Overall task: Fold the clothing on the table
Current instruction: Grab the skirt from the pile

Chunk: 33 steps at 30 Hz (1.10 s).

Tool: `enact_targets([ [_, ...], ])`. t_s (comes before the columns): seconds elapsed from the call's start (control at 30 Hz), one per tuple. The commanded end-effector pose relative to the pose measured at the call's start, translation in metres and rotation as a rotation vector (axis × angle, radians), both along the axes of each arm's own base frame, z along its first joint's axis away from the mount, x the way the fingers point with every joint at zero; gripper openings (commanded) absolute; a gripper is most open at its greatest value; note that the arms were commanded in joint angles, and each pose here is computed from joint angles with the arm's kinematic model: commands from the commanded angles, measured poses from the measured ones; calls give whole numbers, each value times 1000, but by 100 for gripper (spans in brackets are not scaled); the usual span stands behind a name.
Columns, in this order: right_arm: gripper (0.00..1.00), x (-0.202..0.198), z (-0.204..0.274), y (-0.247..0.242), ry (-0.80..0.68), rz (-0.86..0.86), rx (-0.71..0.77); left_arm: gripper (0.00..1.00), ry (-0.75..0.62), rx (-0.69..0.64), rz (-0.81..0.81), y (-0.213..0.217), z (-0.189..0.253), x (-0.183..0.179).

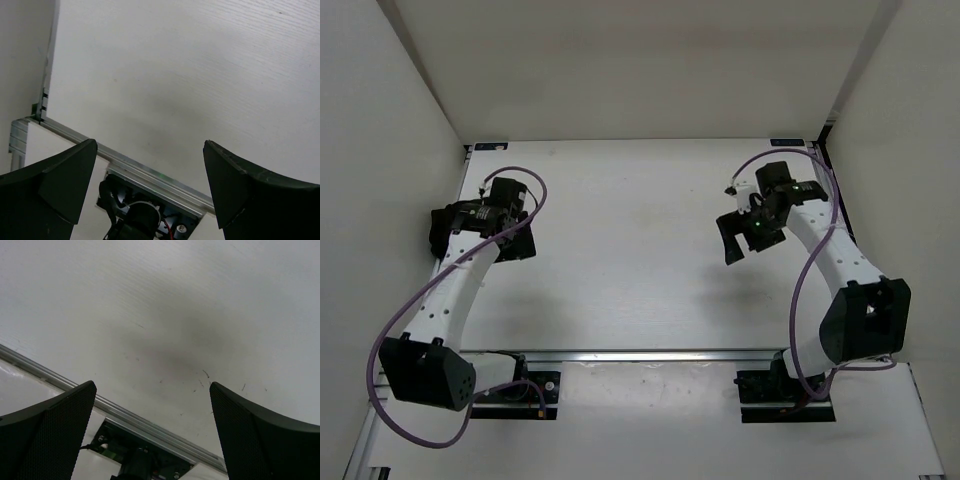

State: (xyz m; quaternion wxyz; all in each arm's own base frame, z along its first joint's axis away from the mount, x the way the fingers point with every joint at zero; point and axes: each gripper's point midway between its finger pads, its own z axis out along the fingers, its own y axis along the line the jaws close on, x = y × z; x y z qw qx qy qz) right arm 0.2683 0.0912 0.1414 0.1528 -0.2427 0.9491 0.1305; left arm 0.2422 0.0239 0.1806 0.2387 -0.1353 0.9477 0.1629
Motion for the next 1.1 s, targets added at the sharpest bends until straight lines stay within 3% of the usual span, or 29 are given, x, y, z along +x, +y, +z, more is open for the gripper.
enact_targets([
  [0.0, 99, 9, 0, 13, -56, 56, -44, 99, -96, 109, 59, 18, 29, 6],
  [0.07, 99, 16, 11, 20, -77, 52, -1, 99, -126, 162, 94, 31, 38, 3],
  [0.23, 100, 10, 23, 18, -72, 53, 117, 99, -212, 121, 112, 52, 27, 19],
  [0.37, 99, -4, 11, 2, -107, 9, 116, 95, -366, -80, 196, 64, 14, 59],
  [0.4, 99, -8, 2, 1, -104, 2, 123, 97, -333, -86, 201, 64, -1, 66],
  [0.43, 99, -16, 1, -5, -161, -20, 143, 99, -199, -21, 156, 59, -34, 79],
  [0.63, 99, -27, 2, -12, -290, -8, 124, 99, -121, 83, 74, 45, -60, 121],
  [0.77, 99, -28, 12, -15, -322, -44, 161, 99, -149, 108, 91, 50, -64, 160],
  [0.93, 100, -9, 36, -38, -280, -169, 215, 99, -80, 154, 150, 61, -93, 188],
  [1.07, 99, 3, 34, -56, -274, -201, 153, 99, -17, 167, 182, 62, -116, 191],
])
